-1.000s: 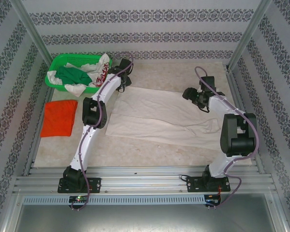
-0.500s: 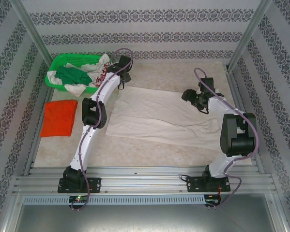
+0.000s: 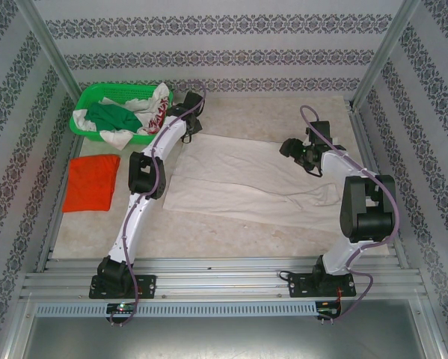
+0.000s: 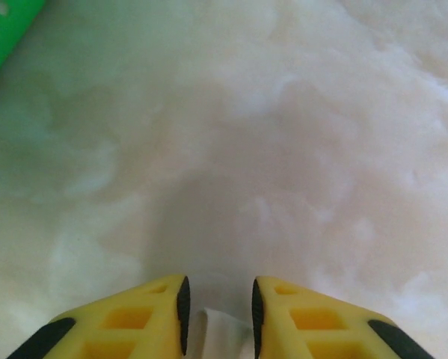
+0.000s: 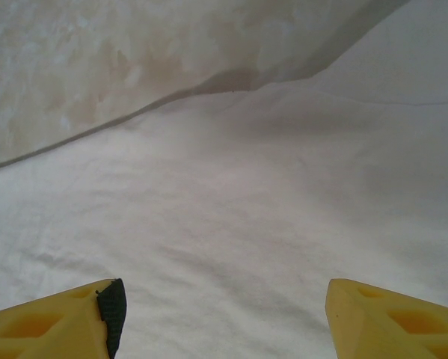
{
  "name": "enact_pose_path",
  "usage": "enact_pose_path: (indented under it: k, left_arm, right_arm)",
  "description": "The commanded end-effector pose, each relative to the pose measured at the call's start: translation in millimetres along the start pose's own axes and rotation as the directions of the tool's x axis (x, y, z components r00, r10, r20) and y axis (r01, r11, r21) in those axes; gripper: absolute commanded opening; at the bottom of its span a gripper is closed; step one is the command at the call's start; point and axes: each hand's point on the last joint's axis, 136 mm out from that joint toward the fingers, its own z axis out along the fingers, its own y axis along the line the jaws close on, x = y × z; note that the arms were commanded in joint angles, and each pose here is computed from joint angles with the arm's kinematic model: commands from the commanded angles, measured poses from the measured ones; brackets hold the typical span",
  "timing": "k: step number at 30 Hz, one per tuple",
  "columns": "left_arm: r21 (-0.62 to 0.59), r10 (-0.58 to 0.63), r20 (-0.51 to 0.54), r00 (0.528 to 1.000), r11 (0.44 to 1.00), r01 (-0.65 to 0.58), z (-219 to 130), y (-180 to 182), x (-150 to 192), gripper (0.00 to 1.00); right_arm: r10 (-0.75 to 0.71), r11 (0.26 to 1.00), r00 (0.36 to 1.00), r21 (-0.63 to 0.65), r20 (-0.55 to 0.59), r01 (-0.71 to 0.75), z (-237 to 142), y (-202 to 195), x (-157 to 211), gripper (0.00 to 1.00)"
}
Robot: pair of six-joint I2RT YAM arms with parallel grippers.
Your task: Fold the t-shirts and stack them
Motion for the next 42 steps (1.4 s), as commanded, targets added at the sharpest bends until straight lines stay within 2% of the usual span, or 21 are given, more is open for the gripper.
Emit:
enact_pose_path:
  k: [1,8,11,18,23,27,34,39,42]
  left_arm:
    - [-0.006,-0.004,-0.005,1.000,1.000,0.004,6,6,-1,0.22]
    - [0.021,0.006,-0.007,1.000,1.000,-0.006,-2,1,-5,0.03]
    - [0.059,0.026,-0.008,1.000,0.998,-0.026,-7,-6,-8,0.01]
    - [0.129,0.062,0.012,0.998,0.990,-0.063,-22,-16,-13,0.00]
    - [0.181,0.063,0.049,0.997,0.981,-0.071,-31,-22,-18,0.00]
    - [0.196,0.054,0.039,0.998,0.979,-0.061,-31,-24,-15,0.00]
    - [0.204,0.059,0.025,0.998,0.977,-0.063,-27,-24,-9,0.00]
    - [0.198,0.061,0.018,0.998,0.978,-0.064,-26,-20,-4,0.00]
    - [0.202,0.061,0.019,0.998,0.977,-0.064,-27,-20,-3,0.00]
  right_arm:
    - [0.013,1.000,1.000,-0.014,-0.015,-0.013,4,1,6,0.71]
    - [0.005,1.000,1.000,0.000,-0.010,-0.005,1,0,4,0.71]
    - [-0.013,0.998,1.000,0.054,0.013,0.012,-4,-5,-7,0.71]
    - [-0.058,0.946,0.988,0.324,0.143,0.009,-21,-45,-68,0.72]
    - [-0.031,0.903,0.978,0.425,0.205,-0.060,-29,-79,-113,0.69]
    - [-0.007,0.881,0.975,0.462,0.220,-0.098,-26,-101,-141,0.66]
    - [-0.004,0.864,0.988,0.498,0.153,-0.073,-4,-120,-158,0.56]
    - [0.019,0.862,0.997,0.503,0.069,-0.051,18,-134,-155,0.50]
    - [0.019,0.868,0.999,0.495,0.051,-0.042,24,-138,-154,0.38]
